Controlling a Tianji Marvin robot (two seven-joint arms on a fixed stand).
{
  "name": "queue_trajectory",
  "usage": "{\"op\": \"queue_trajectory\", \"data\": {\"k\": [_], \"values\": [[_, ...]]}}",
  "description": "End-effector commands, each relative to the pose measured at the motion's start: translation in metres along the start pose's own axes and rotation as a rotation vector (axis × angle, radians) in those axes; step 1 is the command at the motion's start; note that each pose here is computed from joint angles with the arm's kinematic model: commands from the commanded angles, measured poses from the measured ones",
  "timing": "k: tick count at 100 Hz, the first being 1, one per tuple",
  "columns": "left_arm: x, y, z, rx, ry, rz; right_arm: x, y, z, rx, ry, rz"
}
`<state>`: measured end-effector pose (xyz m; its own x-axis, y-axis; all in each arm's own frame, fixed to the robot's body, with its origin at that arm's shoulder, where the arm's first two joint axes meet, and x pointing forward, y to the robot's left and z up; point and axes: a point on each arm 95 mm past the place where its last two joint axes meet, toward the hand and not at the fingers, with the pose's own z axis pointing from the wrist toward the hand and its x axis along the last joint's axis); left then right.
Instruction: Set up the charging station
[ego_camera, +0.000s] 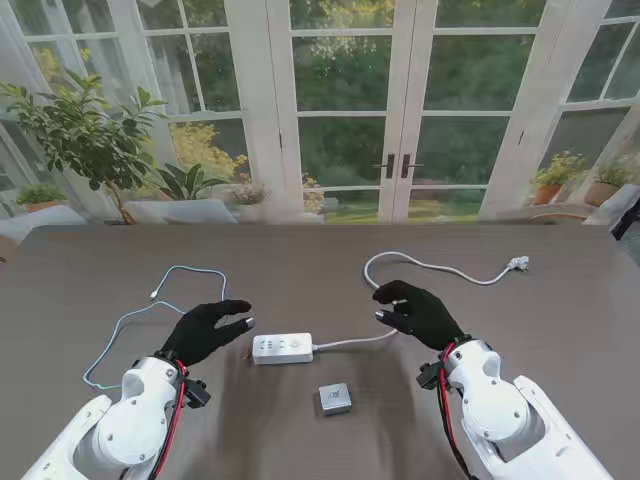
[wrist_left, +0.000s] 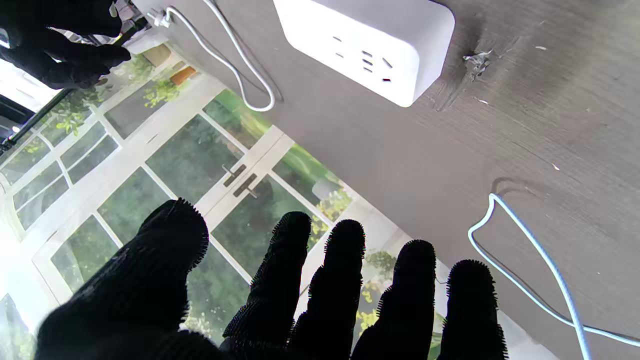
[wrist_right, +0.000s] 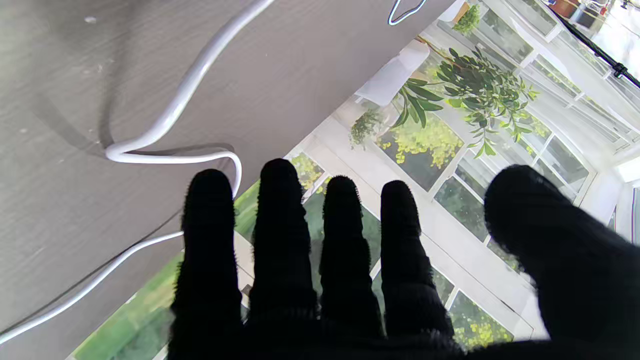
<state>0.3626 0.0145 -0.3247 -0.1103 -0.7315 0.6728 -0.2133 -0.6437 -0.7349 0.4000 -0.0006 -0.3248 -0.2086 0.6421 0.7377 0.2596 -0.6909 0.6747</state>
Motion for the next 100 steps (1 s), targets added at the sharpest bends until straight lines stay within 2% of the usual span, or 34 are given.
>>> {"op": "queue_trajectory", "data": {"k": [1,31,47,80,100], "values": [[0.003,0.003,0.000,-0.016,0.006,-0.010,0.001,-0.003,-0.002,0.014,0.006,-0.001],[0.006,0.002,0.000,-0.031,0.016,-0.008,0.001,-0.002,-0.001,0.018,0.005,-0.002],[0.012,-0.002,-0.004,-0.037,0.021,0.032,0.000,-0.001,0.000,0.016,-0.002,-0.001],[0.014,-0.014,-0.038,-0.052,-0.028,0.091,0.002,-0.002,-0.003,0.021,0.002,0.007],[0.013,-0.025,-0.064,-0.112,-0.064,0.189,0.003,-0.004,-0.004,0.033,0.006,0.015]]}}
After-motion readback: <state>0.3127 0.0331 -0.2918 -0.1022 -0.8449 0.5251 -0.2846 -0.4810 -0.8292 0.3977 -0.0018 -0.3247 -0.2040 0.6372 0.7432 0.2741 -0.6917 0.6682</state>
